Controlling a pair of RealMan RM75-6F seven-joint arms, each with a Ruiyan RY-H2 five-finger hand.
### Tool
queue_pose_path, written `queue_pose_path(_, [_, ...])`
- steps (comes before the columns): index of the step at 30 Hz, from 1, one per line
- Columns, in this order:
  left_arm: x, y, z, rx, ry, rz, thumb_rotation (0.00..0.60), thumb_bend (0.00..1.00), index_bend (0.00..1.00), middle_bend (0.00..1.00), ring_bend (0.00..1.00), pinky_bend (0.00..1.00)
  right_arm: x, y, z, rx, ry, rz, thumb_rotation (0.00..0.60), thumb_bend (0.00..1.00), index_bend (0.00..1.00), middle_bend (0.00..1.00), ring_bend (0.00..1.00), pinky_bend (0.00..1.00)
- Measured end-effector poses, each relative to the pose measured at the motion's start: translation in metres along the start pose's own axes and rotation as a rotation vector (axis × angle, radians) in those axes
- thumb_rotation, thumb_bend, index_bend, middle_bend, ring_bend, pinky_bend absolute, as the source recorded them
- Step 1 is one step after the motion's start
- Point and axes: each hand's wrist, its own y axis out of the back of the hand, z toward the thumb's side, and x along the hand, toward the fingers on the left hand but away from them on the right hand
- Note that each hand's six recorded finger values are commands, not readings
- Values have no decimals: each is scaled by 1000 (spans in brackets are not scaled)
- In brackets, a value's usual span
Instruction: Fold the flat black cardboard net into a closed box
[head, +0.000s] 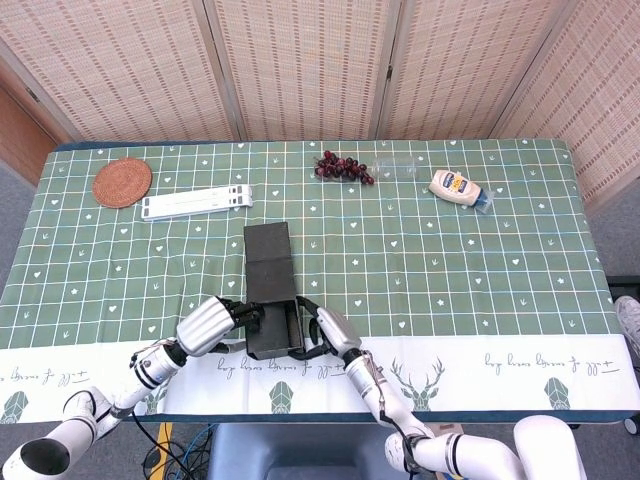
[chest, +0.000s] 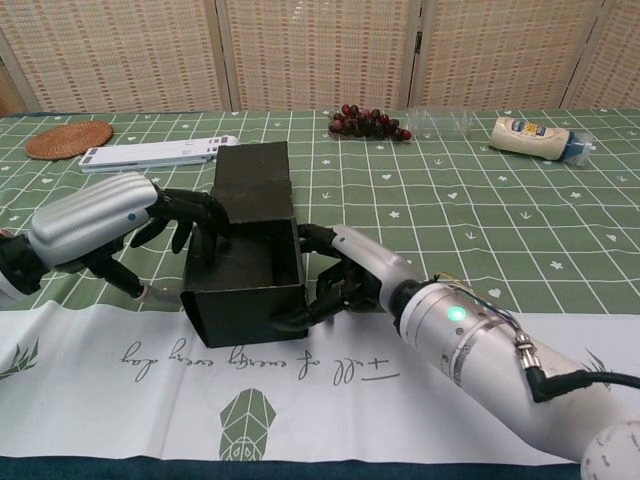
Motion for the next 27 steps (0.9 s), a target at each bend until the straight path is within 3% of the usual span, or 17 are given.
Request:
queue_pose_path(22, [0, -12, 6, 114, -84, -91, 600, 103, 585, 450, 573, 776, 16, 8, -1, 131, 12, -37, 600, 644, 177, 335, 732, 1000])
queue_pose_path(27, [1, -11, 9, 118, -107, -86, 600, 103, 652, 539, 594, 765, 18, 8, 0, 125, 11, -38, 600, 644, 177, 335, 732, 1000])
